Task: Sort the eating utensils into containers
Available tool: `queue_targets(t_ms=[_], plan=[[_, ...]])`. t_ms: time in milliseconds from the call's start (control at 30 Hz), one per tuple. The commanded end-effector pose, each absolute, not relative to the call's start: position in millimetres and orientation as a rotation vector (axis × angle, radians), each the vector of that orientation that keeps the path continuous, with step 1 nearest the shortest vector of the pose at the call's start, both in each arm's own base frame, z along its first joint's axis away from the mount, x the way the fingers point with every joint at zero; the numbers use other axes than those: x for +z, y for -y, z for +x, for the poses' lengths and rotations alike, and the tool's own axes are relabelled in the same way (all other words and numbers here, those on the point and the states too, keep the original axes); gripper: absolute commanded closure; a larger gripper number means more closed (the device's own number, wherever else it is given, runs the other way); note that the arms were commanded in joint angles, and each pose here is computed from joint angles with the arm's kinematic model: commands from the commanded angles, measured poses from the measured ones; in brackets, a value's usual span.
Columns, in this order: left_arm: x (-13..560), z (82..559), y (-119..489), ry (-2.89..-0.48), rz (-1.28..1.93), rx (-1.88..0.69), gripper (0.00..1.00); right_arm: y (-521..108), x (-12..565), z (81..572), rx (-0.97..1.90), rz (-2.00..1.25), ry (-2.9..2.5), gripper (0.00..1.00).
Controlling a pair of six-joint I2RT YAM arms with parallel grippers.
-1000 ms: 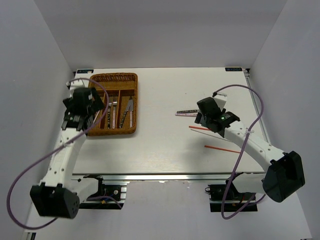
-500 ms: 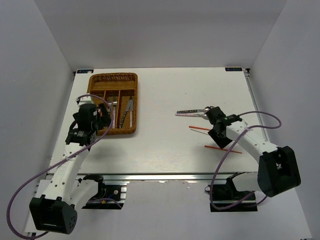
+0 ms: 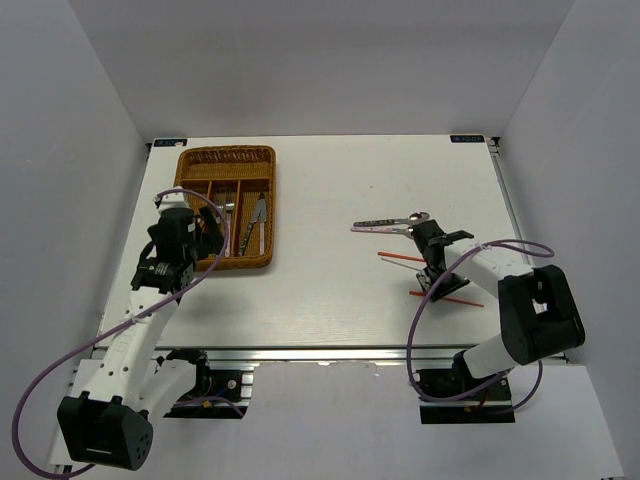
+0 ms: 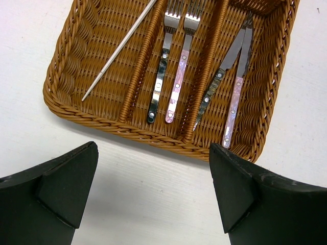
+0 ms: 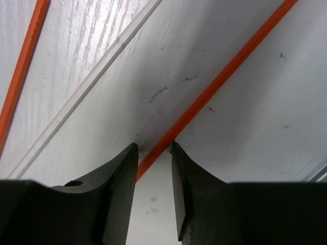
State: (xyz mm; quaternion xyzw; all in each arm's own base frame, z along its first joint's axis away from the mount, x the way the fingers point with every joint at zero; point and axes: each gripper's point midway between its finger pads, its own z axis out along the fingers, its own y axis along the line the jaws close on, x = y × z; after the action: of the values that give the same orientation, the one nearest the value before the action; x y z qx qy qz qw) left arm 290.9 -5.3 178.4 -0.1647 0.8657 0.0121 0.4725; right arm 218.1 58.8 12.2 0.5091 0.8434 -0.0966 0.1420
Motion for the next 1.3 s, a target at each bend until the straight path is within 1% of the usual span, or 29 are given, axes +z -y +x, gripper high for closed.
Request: queue_targets(t_ms=[0,33,67,100,167,267,367,533,700,800,900,933,967,1000,1033,1067,1100,1133,1167,1233,1267], plan=[[184,294,10,-2.101,-0.397,0.002,0.02,-59,-9,195,-0.300,1.565,-2.452,0.64],[183,294,10,-2.103,-0.396,0.003,0.02,-59,-11,194,-0.297,1.572,-2.450,0.71],[182,294,10,-2.105,-0.397,0.006,0.02,-58,-14,192,-0.307,1.582,-2.448,0.72],[183,294,10,-2.104,-0.396,0.006,0.02,-56,-18,186,-0.333,1.601,-2.446,0.77],[183,293,10,-2.105,-0.393,0.007,0.02,-55,-22,181,-0.347,1.622,-2.446,0.90],[182,293,11,-2.107,-0.388,0.009,0.02,-55,-27,172,-0.369,1.655,-2.448,1.00],[181,293,12,-2.112,-0.384,0.009,0.02,-54,-25,168,-0.370,1.681,-2.434,1.00],[180,293,13,-2.117,-0.382,0.013,0.02,-56,-11,174,-0.290,1.701,-2.383,1.00],[185,293,22,-2.109,-0.344,-0.042,0.02,-73,27,194,-0.153,1.544,-2.374,1.00],[191,295,41,-2.099,-0.277,-0.161,0.02,-96,58,208,-0.026,1.333,-2.361,1.00],[197,289,87,-2.098,-0.170,-0.459,0.02,-141,88,226,0.198,0.943,-2.372,1.00],[204,284,113,-2.077,-0.085,-0.633,0.02,-173,102,235,0.353,0.819,-2.352,1.00],[209,281,128,-2.064,-0.089,-0.746,0.02,-186,108,236,0.411,0.735,-2.353,1.00],[223,285,141,-2.000,-0.060,-0.840,0.02,-197,116,236,0.453,0.596,-2.355,1.00],[226,274,159,-1.989,-0.001,-0.971,0.02,-222,125,230,0.557,0.454,-2.365,1.00],[232,272,168,-1.972,-0.024,-1.055,0.02,-245,147,238,0.680,0.355,-2.283,1.00],[238,270,174,-1.946,-0.011,-1.105,0.02,-256,155,236,0.704,0.202,-2.246,1.00],[250,269,183,-1.895,0.026,-1.148,0.02,-274,166,229,0.795,0.081,-2.220,1.00],[253,265,189,-1.893,0.031,-1.192,0.02,-293,188,226,0.905,-0.011,-2.128,1.00],[262,262,199,-1.861,0.068,-1.229,0.02,-315,203,207,1.049,-0.221,-2.049,1.00],[261,263,201,-1.864,0.057,-1.226,0.02,-323,220,206,1.118,-0.244,-1.972,1.00]])
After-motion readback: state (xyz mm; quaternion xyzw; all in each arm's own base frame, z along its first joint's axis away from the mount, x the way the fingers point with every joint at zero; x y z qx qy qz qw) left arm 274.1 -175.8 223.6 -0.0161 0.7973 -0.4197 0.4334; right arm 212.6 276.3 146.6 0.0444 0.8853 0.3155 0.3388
